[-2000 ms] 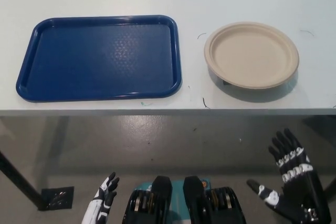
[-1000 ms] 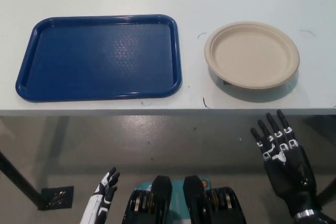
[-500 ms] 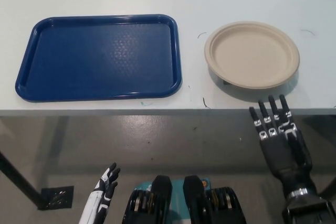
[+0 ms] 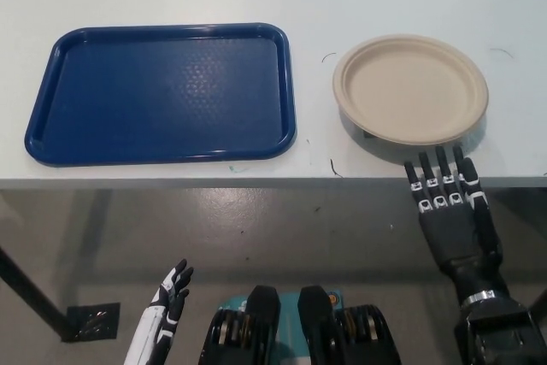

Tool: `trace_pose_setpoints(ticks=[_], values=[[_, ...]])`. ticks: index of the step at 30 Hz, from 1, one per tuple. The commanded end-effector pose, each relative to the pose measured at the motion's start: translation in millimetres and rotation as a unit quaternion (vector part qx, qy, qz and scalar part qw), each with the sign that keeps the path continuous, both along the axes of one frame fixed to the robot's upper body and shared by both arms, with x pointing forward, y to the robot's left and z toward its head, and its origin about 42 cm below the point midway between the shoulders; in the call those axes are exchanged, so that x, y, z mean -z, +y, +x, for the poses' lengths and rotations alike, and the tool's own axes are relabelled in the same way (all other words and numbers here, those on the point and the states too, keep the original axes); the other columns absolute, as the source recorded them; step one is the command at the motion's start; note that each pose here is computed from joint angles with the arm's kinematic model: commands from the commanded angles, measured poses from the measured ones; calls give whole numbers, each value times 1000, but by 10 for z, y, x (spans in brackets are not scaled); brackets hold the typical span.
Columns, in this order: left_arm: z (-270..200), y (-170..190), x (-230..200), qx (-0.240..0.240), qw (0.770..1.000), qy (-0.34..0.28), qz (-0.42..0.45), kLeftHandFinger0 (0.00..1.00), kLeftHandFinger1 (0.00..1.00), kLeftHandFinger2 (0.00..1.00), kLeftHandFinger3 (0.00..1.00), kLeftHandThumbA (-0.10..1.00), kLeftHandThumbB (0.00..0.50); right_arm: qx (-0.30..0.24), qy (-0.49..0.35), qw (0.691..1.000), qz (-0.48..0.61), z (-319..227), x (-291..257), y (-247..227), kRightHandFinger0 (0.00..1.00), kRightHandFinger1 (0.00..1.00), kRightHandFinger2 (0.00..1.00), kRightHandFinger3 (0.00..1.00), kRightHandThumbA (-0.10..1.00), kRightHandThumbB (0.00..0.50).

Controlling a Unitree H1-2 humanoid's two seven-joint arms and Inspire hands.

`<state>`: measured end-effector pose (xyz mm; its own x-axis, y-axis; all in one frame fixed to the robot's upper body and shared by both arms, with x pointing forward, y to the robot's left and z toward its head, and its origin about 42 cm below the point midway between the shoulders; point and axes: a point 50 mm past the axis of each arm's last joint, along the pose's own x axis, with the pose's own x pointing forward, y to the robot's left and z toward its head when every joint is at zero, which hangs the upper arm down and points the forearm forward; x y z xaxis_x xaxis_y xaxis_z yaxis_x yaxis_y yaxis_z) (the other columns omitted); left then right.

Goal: Use the right hand to pick up a plate from a leveled surface and place it into a tray on the left side

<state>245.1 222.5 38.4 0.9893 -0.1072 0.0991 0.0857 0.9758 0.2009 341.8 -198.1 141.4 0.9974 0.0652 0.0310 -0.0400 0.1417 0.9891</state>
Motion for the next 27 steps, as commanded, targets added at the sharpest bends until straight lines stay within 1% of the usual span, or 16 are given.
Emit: trace_pose_setpoints(ticks=[1, 3, 5, 6, 9, 11, 14, 16, 20, 22, 24, 27], values=[[74, 16, -117, 3, 999, -39, 7, 1000, 1000, 1000, 1000, 1000, 221, -14, -9, 999, 30, -6, 1, 96, 1000, 1000, 1000, 1000, 1000, 335], [83, 5, -123, 4, 999, -40, 7, 1000, 1000, 1000, 1000, 1000, 228, -13, -8, 999, 34, -64, 27, 89, 1000, 1000, 1000, 1000, 1000, 332], [82, 2, -122, 5, 999, -40, 4, 1000, 1000, 1000, 1000, 1000, 223, -14, -8, 999, 32, -125, 39, 86, 1000, 1000, 1000, 1000, 1000, 328], [105, 17, -132, 6, 999, -39, 5, 1000, 1000, 1000, 1000, 1000, 234, -17, -15, 999, 34, -209, 7, 87, 1000, 1000, 1000, 1000, 1000, 328], [111, 42, -145, 5, 999, -40, 6, 1000, 1000, 1000, 1000, 1000, 218, -22, -25, 999, 35, -391, -88, 106, 1000, 1000, 1000, 1000, 1000, 330], [112, 36, -149, 6, 999, -41, 10, 1000, 1000, 1000, 1000, 1000, 216, -23, -27, 999, 36, -444, -102, 100, 1000, 1000, 1000, 1000, 1000, 331], [99, 25, -137, 11, 999, -37, 8, 1000, 1000, 1000, 1000, 1000, 234, -19, -14, 999, 39, -432, -59, 80, 1000, 1000, 1000, 1000, 1000, 333], [95, 24, -143, 10, 999, -35, 6, 1000, 1000, 1000, 1000, 1000, 238, -16, -11, 999, 38, -419, -50, 80, 1000, 1000, 1000, 1000, 1000, 328], [92, 38, -127, 8, 999, -39, 7, 1000, 1000, 1000, 1000, 1000, 223, -15, -7, 999, 41, -376, -56, 115, 1000, 1000, 1000, 1000, 1000, 326], [117, 30, -136, 9, 999, -38, 12, 1000, 1000, 1000, 1000, 1000, 247, -14, -10, 999, 41, -342, -82, 110, 1000, 1000, 1000, 1000, 1000, 326], [116, 29, -134, 9, 999, -39, 11, 1000, 1000, 1000, 1000, 1000, 245, -14, -15, 999, 41, -321, -110, 112, 1000, 1000, 1000, 1000, 1000, 327], [118, 40, -130, 9, 999, -40, 10, 1000, 1000, 1000, 1000, 1000, 229, -14, -20, 999, 39, -280, -140, 118, 1000, 1000, 1000, 1000, 1000, 326]])
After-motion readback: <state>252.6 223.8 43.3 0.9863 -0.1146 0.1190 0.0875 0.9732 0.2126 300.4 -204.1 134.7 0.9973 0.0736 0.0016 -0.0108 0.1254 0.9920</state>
